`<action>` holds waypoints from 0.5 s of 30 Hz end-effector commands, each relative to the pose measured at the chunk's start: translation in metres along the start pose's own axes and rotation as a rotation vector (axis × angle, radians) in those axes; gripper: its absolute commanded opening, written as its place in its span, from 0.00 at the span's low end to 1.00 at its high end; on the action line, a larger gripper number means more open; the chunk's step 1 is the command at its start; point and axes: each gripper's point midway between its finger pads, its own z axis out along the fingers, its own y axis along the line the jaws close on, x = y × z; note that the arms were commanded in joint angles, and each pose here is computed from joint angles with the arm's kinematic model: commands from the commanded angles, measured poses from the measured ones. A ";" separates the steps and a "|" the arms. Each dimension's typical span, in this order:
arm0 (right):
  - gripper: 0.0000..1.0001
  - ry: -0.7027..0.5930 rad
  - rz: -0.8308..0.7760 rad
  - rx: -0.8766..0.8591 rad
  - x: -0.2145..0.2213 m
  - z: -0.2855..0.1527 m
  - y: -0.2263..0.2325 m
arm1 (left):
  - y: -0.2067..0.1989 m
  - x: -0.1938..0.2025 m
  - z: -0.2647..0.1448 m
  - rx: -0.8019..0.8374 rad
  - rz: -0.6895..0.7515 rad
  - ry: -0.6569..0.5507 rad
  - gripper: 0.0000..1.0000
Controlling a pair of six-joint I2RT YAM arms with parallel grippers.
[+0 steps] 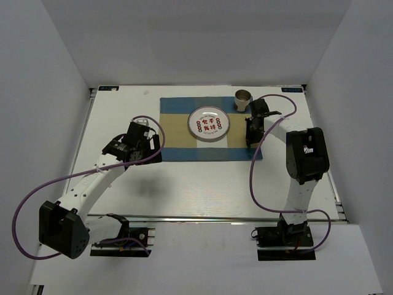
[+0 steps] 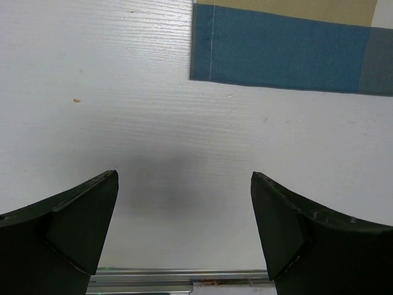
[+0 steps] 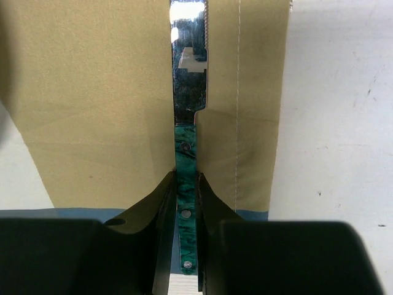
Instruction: Set the dinner table for one person
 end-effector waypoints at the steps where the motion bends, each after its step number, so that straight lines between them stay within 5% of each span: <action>1: 0.00 -0.030 -0.004 0.022 -0.008 -0.010 -0.003 | -0.003 -0.002 0.000 0.020 0.007 -0.010 0.98; 15: 0.04 -0.018 -0.037 0.034 -0.011 -0.006 -0.005 | -0.004 -0.002 0.000 0.027 0.008 -0.010 0.98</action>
